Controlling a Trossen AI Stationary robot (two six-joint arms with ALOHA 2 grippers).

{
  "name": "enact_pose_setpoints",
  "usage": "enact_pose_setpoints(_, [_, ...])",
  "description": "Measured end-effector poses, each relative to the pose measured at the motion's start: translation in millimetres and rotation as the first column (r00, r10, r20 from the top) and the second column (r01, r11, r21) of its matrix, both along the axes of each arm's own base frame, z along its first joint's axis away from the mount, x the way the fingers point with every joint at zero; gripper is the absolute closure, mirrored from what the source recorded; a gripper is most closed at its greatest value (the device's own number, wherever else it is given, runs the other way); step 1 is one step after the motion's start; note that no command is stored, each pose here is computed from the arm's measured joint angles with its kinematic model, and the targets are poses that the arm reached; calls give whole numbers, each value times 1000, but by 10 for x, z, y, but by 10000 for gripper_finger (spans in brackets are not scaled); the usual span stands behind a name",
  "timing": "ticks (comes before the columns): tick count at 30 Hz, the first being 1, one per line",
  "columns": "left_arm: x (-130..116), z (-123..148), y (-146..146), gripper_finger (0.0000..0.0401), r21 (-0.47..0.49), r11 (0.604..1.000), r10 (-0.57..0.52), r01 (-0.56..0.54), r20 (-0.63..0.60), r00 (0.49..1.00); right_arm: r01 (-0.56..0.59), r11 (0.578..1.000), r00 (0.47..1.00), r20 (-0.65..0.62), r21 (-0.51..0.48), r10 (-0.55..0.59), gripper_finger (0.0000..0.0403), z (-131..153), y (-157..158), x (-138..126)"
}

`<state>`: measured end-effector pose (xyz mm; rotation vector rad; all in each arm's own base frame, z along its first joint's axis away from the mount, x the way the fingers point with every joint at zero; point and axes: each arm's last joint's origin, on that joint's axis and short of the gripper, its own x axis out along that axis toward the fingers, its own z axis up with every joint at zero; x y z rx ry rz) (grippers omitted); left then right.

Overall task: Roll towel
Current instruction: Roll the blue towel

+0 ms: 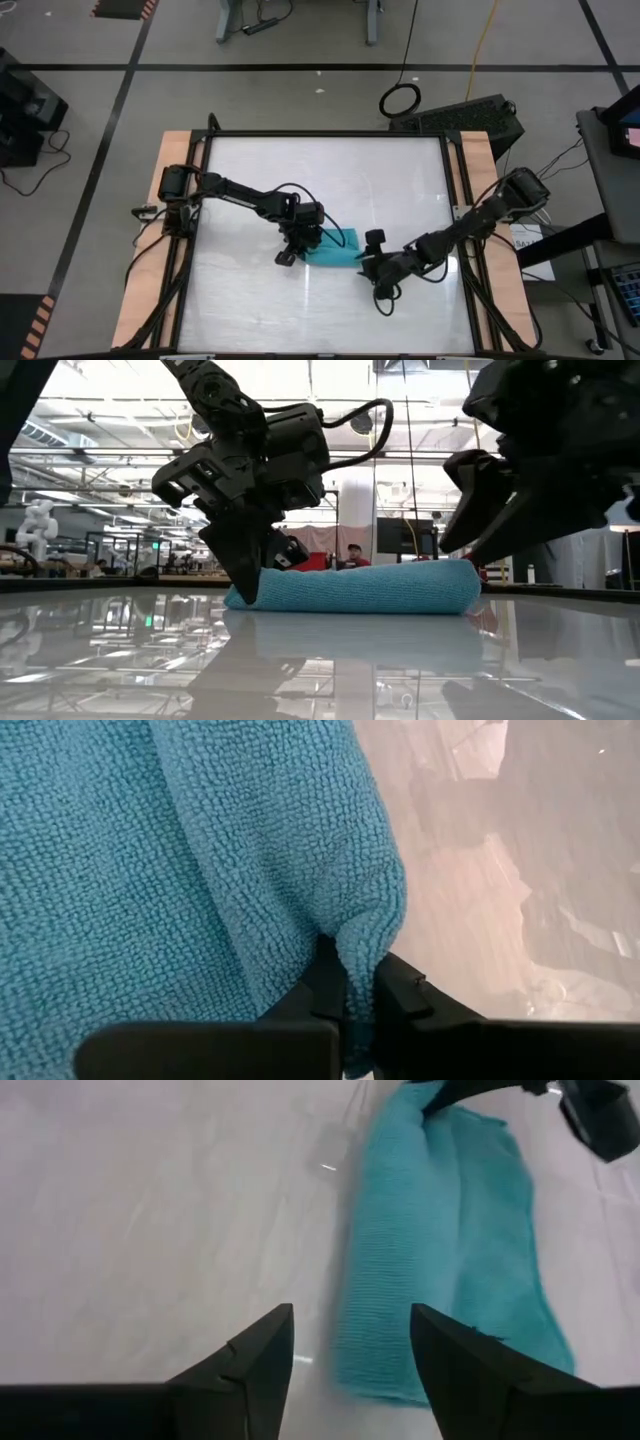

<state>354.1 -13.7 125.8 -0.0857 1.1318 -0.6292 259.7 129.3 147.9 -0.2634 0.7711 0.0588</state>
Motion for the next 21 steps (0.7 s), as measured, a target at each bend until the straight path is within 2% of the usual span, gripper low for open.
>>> enact_pose_setpoints(5, [0,1,8,383,-6,1000,1,-1,0,1000,-12,999,1000,-5,-33,12,211,1,-97,50])
enact_pose_setpoints(12, [-4,4,63,383,-35,999,12,-12,-7,1000,-92,996,994,-51,-13,92,211,-62,-141,91])
enact_pose_setpoints(21, [-4,11,107,383,-79,997,9,-10,-3,1000,-86,995,991,-107,-45,81,211,-252,-148,128])
